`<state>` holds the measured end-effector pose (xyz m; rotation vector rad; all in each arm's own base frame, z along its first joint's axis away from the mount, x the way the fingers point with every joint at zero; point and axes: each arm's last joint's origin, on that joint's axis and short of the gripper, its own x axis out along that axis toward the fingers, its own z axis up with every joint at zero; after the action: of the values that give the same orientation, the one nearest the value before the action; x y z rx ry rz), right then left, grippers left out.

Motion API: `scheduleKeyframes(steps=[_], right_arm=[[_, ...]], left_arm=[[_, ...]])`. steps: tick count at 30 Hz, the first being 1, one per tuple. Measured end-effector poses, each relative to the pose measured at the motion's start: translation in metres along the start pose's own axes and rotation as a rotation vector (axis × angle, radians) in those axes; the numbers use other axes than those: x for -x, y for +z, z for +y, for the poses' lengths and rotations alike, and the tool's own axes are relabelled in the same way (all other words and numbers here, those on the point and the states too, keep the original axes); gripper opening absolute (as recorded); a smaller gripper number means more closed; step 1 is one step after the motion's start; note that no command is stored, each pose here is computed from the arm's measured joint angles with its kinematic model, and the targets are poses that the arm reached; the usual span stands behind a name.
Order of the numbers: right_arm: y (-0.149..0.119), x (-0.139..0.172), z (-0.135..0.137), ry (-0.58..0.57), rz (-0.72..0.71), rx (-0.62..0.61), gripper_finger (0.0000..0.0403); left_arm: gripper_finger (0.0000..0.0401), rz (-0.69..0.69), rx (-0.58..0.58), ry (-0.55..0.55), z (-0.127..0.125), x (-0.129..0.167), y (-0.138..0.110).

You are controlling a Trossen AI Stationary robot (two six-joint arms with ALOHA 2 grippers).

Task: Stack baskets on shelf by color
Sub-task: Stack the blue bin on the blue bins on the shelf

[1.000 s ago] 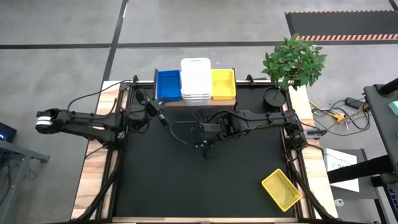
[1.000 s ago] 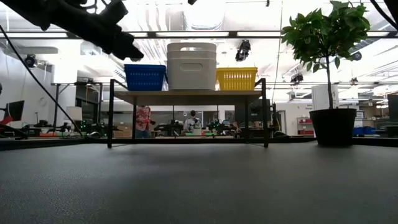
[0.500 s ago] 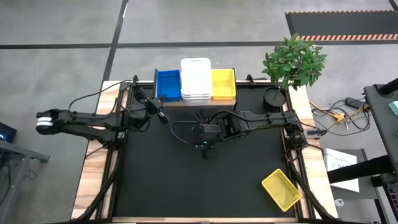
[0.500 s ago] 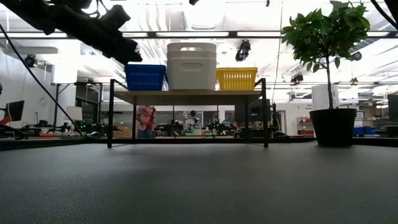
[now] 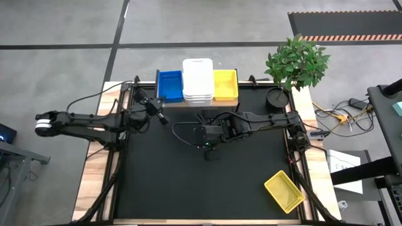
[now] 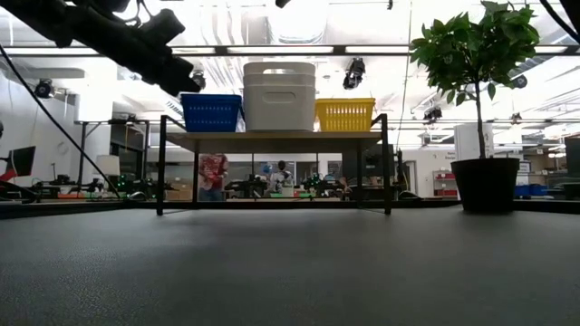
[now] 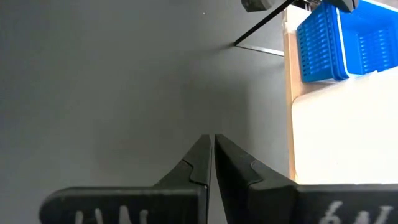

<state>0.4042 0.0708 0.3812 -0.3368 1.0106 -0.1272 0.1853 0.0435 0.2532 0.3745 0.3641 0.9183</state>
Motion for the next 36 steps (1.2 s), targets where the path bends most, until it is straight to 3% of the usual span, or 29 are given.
scheduleKeyframes(steps=[9, 20, 28, 36], right_arm=[[0.000, 0.000, 0.000, 0.000, 0.001, -0.012, 0.0013], [-0.007, 0.001, 0.001, 0.003, 0.068, -0.038, 0.0013], [-0.007, 0.002, 0.005, 0.008, 0.065, -0.032, 0.0013], [-0.006, 0.004, 0.009, 0.012, 0.062, -0.032, 0.0013]], left_arm=[[0.0000, 0.015, 0.009, -0.004, 0.005, 0.005, -0.002], [0.0000, -0.068, 0.114, -0.024, 0.006, 0.007, 0.004], [0.0000, -0.012, 0.035, 0.010, -0.009, -0.009, 0.001], [0.0000, 0.001, 0.009, 0.028, -0.006, -0.006, 0.000]])
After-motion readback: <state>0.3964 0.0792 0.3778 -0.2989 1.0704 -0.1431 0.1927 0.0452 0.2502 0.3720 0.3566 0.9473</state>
